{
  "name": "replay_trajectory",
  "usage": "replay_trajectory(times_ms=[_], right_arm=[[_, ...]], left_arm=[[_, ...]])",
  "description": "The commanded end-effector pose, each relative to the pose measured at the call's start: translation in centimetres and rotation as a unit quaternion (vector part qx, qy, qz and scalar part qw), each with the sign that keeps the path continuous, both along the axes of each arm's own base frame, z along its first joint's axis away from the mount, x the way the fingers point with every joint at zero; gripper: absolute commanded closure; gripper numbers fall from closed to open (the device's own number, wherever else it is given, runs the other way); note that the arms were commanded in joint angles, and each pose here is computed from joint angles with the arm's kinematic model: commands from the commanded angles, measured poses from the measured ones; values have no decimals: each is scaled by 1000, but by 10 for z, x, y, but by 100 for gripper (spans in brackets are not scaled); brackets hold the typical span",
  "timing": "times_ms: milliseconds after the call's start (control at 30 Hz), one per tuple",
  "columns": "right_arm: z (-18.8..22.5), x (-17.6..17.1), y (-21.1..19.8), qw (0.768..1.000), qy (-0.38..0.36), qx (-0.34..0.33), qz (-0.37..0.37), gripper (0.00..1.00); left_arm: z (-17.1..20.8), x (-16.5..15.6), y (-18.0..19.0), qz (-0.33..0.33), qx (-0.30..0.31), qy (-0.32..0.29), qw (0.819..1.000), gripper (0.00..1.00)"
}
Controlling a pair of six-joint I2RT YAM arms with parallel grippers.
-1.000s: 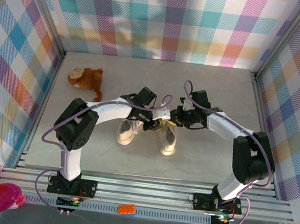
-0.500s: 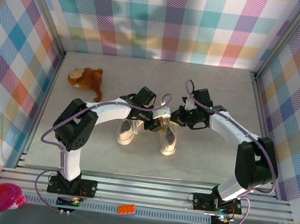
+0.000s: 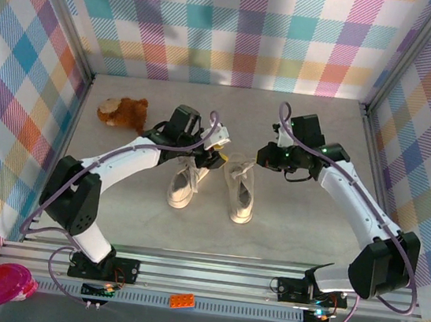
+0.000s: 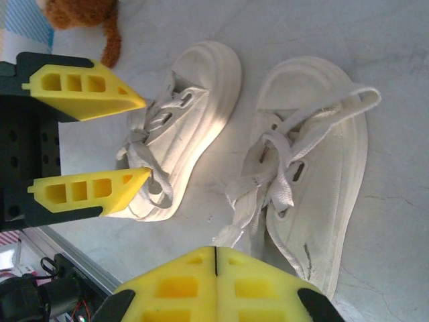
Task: Tie the shoes
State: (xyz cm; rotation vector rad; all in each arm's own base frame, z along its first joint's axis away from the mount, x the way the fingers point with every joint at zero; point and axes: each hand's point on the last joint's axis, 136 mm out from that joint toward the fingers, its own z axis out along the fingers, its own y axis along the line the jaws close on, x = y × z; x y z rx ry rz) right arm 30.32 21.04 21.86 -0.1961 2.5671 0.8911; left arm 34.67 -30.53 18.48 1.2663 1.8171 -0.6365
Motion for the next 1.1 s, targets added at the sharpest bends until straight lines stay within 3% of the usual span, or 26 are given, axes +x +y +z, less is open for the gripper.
replay_trajectory(times_ms=[0,200,667,733,800,833,867,933,1067], right_arm=[[33,-11,4,999,-39,15,33,100],[52,-14,2,997,-62,21,33,100],[38,-3,18,997,-29,54,40,100],[36,-1,21,997,-26,58,43,100],[34,1,22,997,-26,58,46,99],[34,3,23,997,-27,58,46,89],[33,5,22,997,-26,57,44,75],[28,12,19,998,-22,52,35,57],[0,34,-7,1000,22,12,-15,47]], left_arm=[[9,-8,-10,-12,-25,-3,1000,49],[12,-20,-36,-30,-36,-20,999,47],[-14,-34,-78,-62,-12,-17,998,46],[-15,-31,-81,-59,-12,-11,998,54],[-13,-29,-81,-54,-10,-6,998,79],[-12,-27,-79,-49,-12,-6,999,94],[-10,-26,-76,-44,-16,-5,999,100],[-7,-24,-69,-32,-25,-1,999,100],[-6,-24,-52,-13,-41,19,999,100]])
